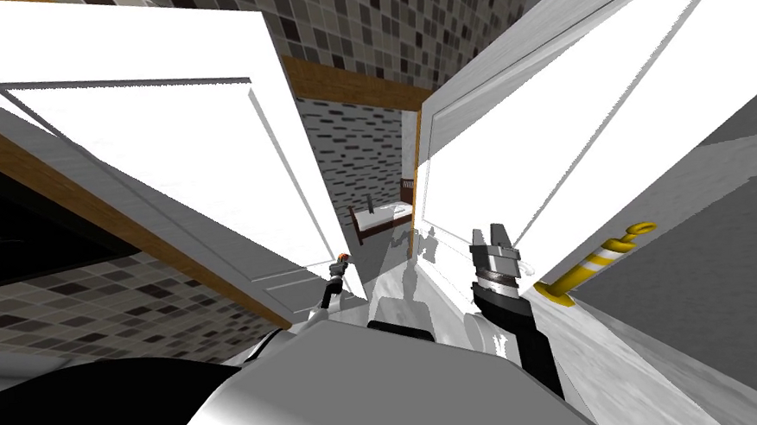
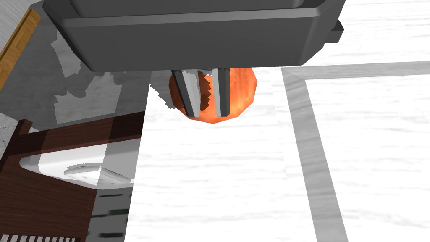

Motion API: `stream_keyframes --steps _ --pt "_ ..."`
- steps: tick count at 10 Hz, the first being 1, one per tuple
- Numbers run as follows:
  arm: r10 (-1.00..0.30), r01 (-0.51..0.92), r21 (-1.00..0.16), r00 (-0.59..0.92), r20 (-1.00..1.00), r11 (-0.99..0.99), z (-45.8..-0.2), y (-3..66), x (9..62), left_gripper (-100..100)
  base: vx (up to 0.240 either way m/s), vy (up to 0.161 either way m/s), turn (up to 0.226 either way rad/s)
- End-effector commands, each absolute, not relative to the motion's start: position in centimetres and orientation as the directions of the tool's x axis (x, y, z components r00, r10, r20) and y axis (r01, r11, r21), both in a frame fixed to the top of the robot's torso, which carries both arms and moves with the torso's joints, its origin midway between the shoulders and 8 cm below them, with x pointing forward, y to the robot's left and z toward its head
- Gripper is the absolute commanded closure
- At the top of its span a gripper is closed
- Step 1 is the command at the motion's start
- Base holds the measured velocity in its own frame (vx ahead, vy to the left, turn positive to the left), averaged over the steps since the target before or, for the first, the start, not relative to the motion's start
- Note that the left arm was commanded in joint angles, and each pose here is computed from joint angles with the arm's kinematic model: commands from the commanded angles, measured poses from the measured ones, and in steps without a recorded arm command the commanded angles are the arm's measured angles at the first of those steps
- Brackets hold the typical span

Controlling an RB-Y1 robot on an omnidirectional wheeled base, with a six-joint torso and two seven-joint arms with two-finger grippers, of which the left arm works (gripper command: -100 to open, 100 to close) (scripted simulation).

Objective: Pull the door open

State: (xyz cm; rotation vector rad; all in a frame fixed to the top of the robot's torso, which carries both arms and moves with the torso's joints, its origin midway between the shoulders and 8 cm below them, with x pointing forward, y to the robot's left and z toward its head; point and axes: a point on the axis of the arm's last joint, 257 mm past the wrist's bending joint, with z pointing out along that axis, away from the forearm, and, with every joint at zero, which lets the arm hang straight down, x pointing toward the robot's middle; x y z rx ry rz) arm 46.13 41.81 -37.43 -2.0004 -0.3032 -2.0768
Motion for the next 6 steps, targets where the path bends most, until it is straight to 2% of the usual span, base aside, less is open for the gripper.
stream_keyframes --steps 1,2,3,6 --pt "-0.017 0.314 -0.018 0.005 1.000 -0.949 -39.2 41.6 45.1 100 -0.002 -0.005 0.001" --pt "-0.029 0.314 -0.018 -0.031 0.999 -0.949 -37.5 41.9 46.2 100 -0.010 -0.006 0.010" --pt "-0.028 0.299 -0.016 -0.037 0.999 -0.954 -37.4 42.1 46.0 100 -0.106 -0.027 -0.101" --pt "-0.024 0.281 -0.014 -0.032 0.999 -0.960 -37.7 42.1 45.5 100 -0.160 -0.030 -0.083"
